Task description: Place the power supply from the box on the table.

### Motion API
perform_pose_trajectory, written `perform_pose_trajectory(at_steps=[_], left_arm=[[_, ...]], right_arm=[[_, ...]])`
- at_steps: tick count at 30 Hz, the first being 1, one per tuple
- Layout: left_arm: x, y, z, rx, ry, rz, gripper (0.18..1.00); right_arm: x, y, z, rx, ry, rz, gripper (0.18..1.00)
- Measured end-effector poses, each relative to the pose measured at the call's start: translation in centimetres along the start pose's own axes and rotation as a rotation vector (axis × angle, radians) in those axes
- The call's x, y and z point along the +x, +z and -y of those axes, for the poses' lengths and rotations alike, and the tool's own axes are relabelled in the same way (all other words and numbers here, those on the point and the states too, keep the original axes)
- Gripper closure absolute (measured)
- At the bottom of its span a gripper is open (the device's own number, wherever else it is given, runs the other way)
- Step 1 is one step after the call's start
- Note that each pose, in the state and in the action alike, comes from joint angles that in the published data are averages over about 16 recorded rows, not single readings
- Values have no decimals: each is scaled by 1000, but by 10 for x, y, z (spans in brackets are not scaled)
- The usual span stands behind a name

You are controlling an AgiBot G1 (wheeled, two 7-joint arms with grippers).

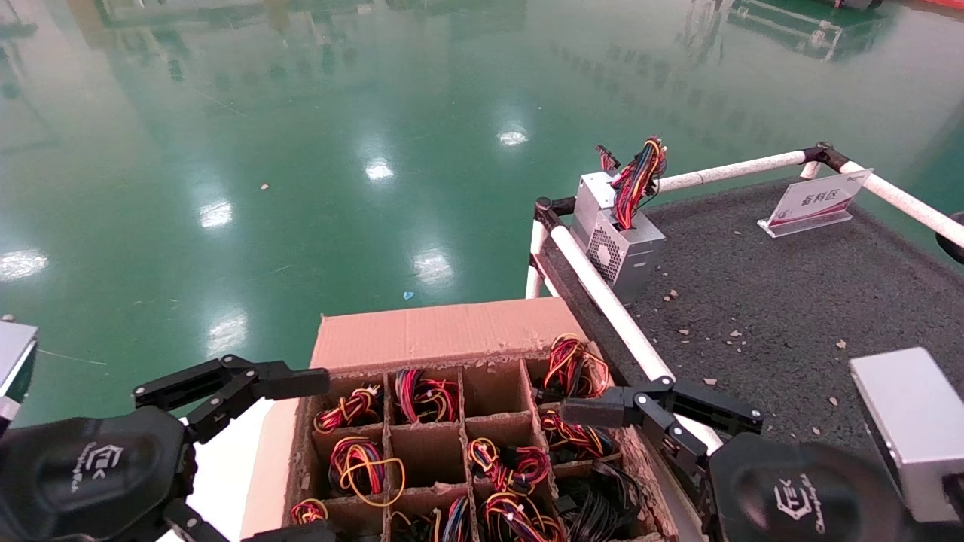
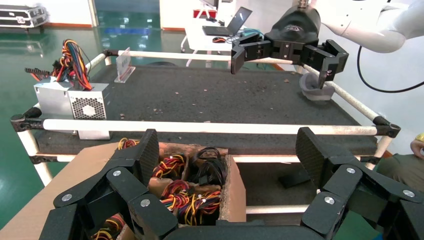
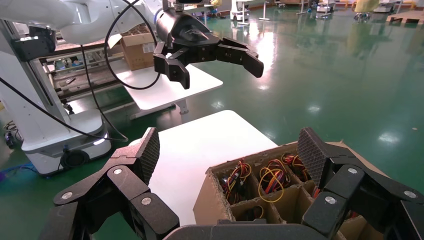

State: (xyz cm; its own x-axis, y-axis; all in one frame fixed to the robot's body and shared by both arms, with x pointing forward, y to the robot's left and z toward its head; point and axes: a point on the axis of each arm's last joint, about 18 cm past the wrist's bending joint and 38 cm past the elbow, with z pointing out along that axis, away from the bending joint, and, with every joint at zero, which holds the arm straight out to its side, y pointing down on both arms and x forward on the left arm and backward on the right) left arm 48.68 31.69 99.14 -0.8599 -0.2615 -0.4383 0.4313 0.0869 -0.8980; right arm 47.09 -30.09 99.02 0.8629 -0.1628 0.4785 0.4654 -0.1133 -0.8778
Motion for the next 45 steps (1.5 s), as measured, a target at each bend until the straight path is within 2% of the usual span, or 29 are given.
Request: perform_pose_trajectory(at_steps=[45], left_arm=[[0, 0, 0, 0, 0, 0, 184]], right_arm=[[5, 0, 0, 1, 2, -17, 179]])
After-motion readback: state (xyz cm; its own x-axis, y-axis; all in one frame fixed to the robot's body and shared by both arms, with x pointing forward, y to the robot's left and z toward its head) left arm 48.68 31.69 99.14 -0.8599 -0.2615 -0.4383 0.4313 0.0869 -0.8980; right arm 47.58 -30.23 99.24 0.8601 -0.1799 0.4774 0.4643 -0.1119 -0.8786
